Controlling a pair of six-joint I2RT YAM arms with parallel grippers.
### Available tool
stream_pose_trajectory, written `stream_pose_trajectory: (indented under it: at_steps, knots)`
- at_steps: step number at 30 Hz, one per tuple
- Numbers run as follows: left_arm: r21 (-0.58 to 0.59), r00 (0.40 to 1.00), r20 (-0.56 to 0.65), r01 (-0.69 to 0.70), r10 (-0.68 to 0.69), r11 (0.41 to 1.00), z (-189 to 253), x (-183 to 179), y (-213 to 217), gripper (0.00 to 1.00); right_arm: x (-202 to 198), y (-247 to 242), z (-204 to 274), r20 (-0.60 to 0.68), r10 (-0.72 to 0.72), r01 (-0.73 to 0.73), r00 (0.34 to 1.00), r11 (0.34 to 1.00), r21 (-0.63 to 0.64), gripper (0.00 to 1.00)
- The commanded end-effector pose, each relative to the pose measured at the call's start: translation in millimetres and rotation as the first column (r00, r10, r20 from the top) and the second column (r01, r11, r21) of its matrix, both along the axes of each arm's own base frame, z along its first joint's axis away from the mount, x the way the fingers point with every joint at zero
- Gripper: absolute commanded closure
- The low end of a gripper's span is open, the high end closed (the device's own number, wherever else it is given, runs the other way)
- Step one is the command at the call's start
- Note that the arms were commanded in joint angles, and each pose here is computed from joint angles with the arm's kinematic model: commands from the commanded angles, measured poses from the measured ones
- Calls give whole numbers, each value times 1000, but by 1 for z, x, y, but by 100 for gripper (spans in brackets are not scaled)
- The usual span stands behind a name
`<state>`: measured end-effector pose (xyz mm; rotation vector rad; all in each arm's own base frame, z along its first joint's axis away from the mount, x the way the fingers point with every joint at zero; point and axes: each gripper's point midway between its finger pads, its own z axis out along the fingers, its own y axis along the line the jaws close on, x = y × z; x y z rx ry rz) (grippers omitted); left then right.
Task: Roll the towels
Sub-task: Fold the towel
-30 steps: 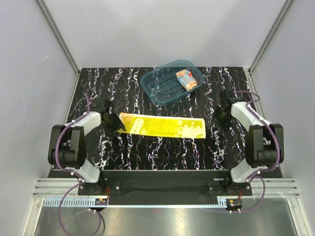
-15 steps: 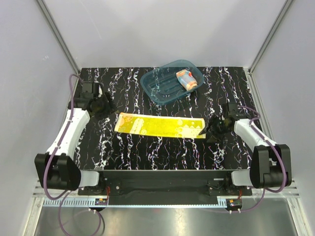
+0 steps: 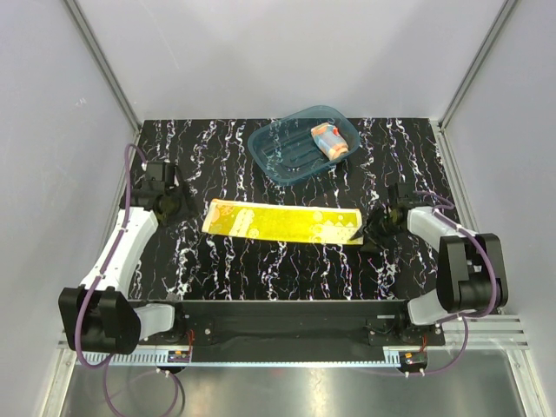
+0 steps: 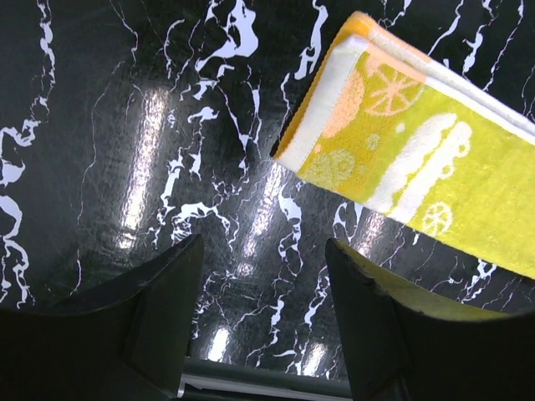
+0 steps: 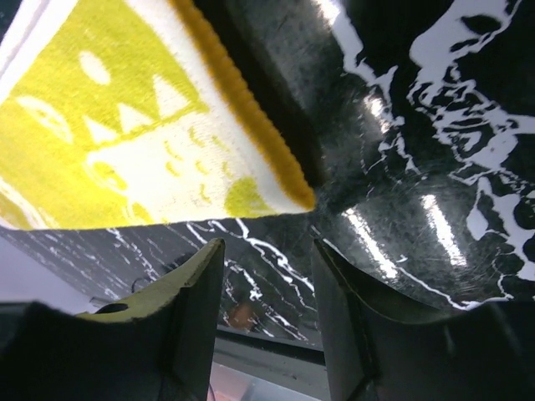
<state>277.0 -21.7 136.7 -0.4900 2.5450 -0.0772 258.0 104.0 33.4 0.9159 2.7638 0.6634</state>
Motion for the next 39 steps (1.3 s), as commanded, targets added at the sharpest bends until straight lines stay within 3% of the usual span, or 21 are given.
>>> stream_pose_trajectory:
  at_steps: [1, 7, 17, 22, 26, 29, 39]
  knots:
    - [33, 996, 88, -4, 1, 999, 15, 14, 7, 35, 10, -7, -5, 17, -22, 23, 1000, 998, -50, 48]
    - [39, 996, 87, -6, 3, 999, 15, 12, 8, 35, 15, -18, -20, -20, -18, 16, 1000, 992, -122, 56]
    - [49, 997, 71, -8, 5, 999, 11, 12, 10, 36, 21, -38, -36, -62, -17, 1, 998, 971, -240, 60]
    - [52, 998, 66, -8, 4, 999, 10, 12, 10, 36, 26, -46, -34, -50, -18, 3, 999, 959, -283, 71]
    - [52, 998, 66, -8, 4, 999, 10, 12, 10, 36, 28, -58, -37, -60, -6, -15, 998, 939, -345, 91]
    - [53, 998, 66, -6, 3, 999, 10, 13, 10, 36, 32, -67, -36, -55, -2, -20, 998, 918, -396, 99]
    - [30, 998, 64, 21, -23, 999, 10, 8, 3, 37, 42, -96, 10, -12, 35, -36, 999, 841, -539, 100]
